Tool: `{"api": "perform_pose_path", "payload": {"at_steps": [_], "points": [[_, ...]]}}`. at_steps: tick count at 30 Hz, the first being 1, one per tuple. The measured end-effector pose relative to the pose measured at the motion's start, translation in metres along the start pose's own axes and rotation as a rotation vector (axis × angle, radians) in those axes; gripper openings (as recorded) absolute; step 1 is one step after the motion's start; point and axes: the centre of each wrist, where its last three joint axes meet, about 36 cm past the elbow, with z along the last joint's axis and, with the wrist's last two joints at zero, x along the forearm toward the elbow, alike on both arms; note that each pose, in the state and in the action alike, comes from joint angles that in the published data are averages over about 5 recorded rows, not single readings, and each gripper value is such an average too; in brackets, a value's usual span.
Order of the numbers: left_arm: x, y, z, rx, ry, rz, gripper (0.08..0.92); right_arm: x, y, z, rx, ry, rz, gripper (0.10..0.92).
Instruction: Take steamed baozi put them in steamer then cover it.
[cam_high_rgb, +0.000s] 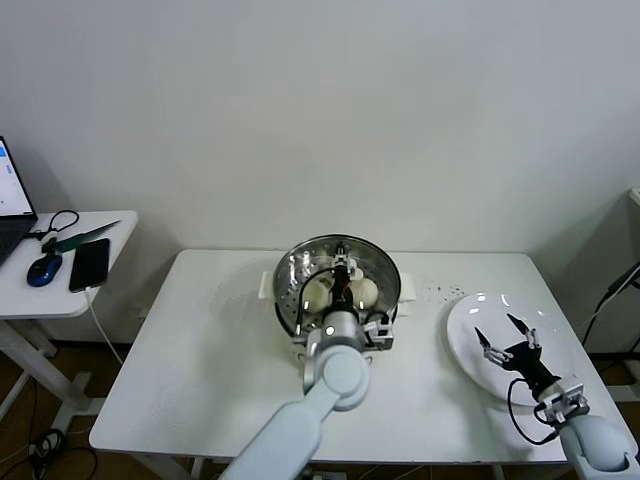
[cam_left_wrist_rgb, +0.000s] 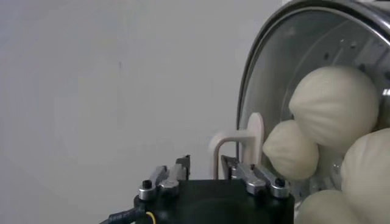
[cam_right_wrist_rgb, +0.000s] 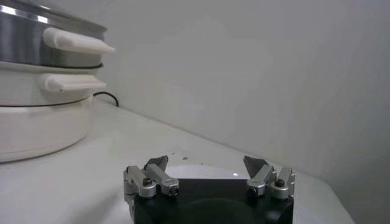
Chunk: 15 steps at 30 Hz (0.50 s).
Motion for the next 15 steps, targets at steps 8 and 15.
{"api": "perform_pose_path", "payload": {"at_steps": [8,15], "points": [[0.016,0.01,0.006,0.034,-0.027,0.002,0.66,-0.001,-0.001,-0.001,-0.001,0.005,-0.001,0.823],[0.031,0.02,0.021,0.08,-0.038,0.008,0.811,-0.003,-0.001,-0.003,-0.002,0.009,-0.002,0.823]]}}
